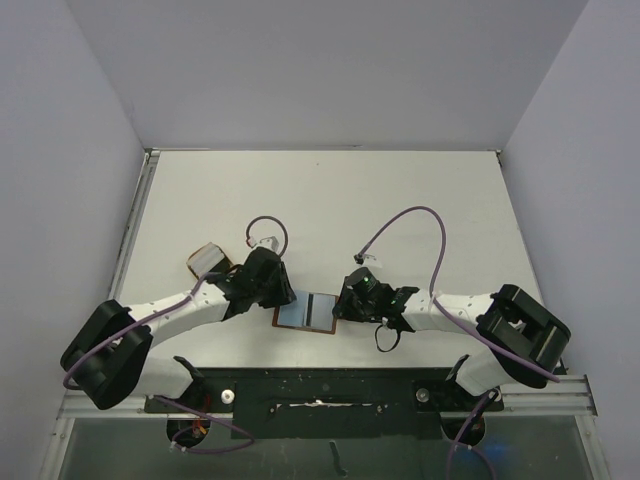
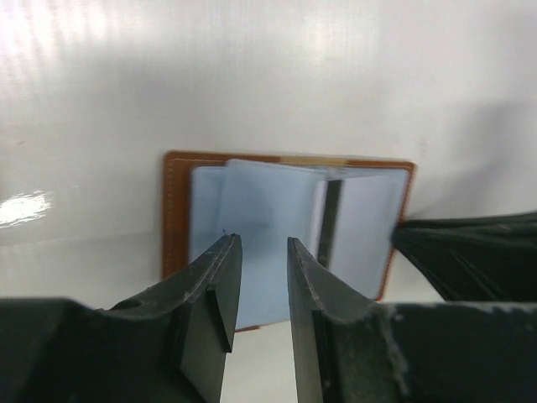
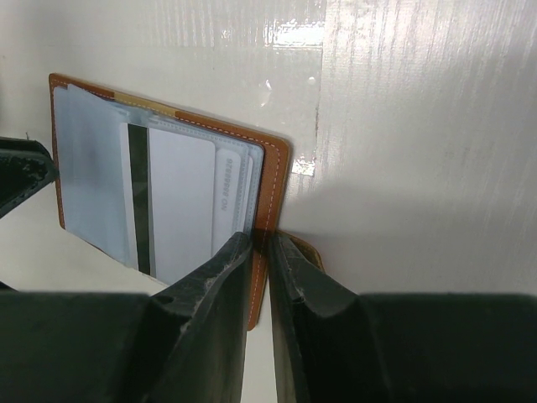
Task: Put the credit cards into the card holder
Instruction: Insert the credit card into the card holder.
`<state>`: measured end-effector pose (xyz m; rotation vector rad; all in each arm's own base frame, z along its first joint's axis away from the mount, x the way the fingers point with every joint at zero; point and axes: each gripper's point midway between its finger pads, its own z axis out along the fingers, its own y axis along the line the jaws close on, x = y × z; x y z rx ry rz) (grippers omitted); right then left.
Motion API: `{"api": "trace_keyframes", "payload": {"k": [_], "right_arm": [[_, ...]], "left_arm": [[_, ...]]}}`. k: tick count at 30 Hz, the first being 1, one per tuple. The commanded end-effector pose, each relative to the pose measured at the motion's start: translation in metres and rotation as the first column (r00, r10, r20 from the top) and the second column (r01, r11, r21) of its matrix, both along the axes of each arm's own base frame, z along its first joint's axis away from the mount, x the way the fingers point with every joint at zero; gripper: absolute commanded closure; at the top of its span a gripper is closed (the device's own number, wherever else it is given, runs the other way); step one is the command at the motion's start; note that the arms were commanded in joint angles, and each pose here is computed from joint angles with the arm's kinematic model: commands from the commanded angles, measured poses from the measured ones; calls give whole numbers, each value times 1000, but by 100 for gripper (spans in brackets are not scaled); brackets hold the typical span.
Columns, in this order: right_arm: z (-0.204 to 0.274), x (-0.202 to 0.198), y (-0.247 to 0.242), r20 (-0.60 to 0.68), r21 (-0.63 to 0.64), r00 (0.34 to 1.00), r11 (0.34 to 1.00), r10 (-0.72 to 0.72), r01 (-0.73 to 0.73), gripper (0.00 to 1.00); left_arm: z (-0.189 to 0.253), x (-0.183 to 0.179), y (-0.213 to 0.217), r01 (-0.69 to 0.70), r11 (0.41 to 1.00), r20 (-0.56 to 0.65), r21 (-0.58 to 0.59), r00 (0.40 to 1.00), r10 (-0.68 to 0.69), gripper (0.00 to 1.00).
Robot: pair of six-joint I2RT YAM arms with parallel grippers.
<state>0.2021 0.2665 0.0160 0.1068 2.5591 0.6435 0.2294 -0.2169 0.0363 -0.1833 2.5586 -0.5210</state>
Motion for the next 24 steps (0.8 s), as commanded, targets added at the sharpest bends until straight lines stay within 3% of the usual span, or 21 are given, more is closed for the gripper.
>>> {"api": "trace_keyframes", "payload": {"k": [1, 9, 24], "right_arm": [[-23, -5, -25, -25, -114, 1000, 993, -14, 11, 82], [-22, -5, -25, -24, -112, 1000, 994, -17, 14, 82], [-22, -5, -24, -23, -110, 1000, 994, -16, 13, 82]], "left_arm": [[55, 13, -49, 126, 961, 120, -247, 988, -99, 71], [53, 6, -70, 178, 911, 132, -372, 982, -138, 69], [20, 6, -61, 144, 939, 86, -311, 989, -123, 68]]}}
